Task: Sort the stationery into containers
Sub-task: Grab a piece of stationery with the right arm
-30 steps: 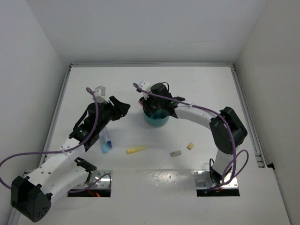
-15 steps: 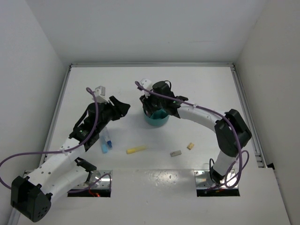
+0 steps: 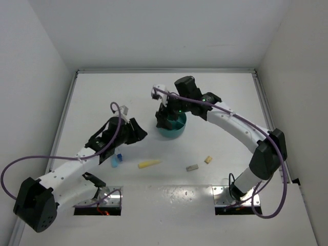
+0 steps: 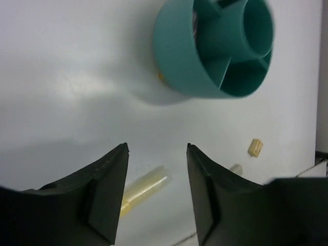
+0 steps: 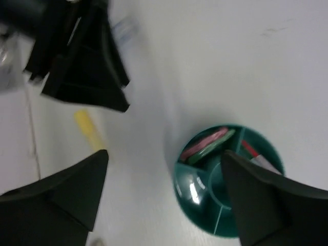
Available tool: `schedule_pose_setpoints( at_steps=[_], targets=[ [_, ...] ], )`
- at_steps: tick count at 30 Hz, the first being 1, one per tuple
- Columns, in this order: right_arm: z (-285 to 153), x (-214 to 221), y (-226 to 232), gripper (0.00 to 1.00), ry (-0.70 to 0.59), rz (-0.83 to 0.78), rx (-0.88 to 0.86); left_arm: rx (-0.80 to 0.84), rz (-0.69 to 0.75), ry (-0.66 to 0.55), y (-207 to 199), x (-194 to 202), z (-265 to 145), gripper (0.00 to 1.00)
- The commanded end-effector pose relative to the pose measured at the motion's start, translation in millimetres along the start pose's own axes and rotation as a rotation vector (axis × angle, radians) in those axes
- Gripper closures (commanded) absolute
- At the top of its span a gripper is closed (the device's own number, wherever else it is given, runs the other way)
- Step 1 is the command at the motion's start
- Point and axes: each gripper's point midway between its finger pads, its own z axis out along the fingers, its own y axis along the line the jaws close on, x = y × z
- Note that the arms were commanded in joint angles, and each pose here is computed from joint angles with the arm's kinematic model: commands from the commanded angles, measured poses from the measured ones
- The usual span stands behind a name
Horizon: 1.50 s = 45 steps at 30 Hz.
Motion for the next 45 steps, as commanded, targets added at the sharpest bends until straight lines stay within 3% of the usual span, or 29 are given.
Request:
schedule_pose_setpoints(
  at_steps=[1,2,4,5,8,9,10,11,12,13,14,15,16,19,26,29,39,45],
  targets=[
    [-30.9,53.5,75.1,0.03,0.163,-0.22,-0.393,-0.049,0.045,0.15,6.2,36.9,-5.2,0.44],
    [-30.3,81.3,80.6,0.02,0.201,-0.267,-0.425,-0.067,0.046,0.135,7.2,32.2,-5.7,0.4],
    [-23.8,86.6,71.8,0.0,0.158,-0.376,-0.345,-0.138,0.041,0.049,17.5,15.1,-11.8,0.37],
    [-17.9,112.5,76.5,0.0,0.192,-0.376,-0.342,-0.16,-0.008,-0.011,13.9,-1.1,-25.3,0.32],
    [5.2,125.3,85.8,0.0,0.241,-0.428,-0.355,-0.288,-0.135,-0.233,30.3,-49.9,-61.1,0.29],
    [13.4,127.8,96.5,0.04,0.275,-0.443,-0.381,-0.345,-0.159,-0.318,40.8,-65.3,-72.8,0.4],
    [26.4,132.8,101.0,0.16,0.319,-0.444,-0.411,-0.363,-0.178,-0.357,43.5,-72.1,-82.0,0.53],
    [34.6,133.9,104.8,0.23,0.34,-0.451,-0.417,-0.396,-0.2,-0.377,49.9,-73.4,-91.4,0.72],
    [43.9,135.1,116.0,0.33,0.369,-0.48,-0.428,-0.406,-0.207,-0.439,51.0,-85.5,-105.5,0.82],
    [55.5,141.0,120.2,0.51,0.412,-0.478,-0.457,-0.41,-0.208,-0.453,50.9,-88.7,-112.1,0.87],
    [63.1,140.0,124.9,0.58,0.415,-0.488,-0.471,-0.418,-0.207,-0.461,53.2,-88.9,-115.7,0.87],
    [68.5,140.9,135.6,0.62,0.428,-0.494,-0.496,-0.427,-0.209,-0.481,54.3,-92.8,-121.3,0.86],
    [74.6,137.7,138.9,0.65,0.425,-0.504,-0.503,-0.431,-0.21,-0.494,56.1,-93.8,-125.6,0.62],
    [92.5,144.2,146.6,0.59,0.428,-0.516,-0.498,-0.471,-0.205,-0.534,65.0,-97.8,-139.6,0.23],
    [113.3,145.6,155.1,0.43,0.435,-0.504,-0.484,-0.5,-0.242,-0.662,73.5,-114.2,-175.5,0.2],
    [126.2,145.1,154.7,0.41,0.439,-0.505,-0.435,-0.501,-0.268,-0.702,76.5,-117.4,-187.7,0.2],
    [153.9,142.7,151.3,0.42,0.464,-0.455,-0.393,-0.502,-0.272,-0.717,79.8,-116.7,-195.1,0.2],
    [150.2,159.1,150.9,0.56,0.562,-0.441,-0.423,-0.49,-0.276,-0.715,78.5,-116.2,-195.9,0.2]
  ],
)
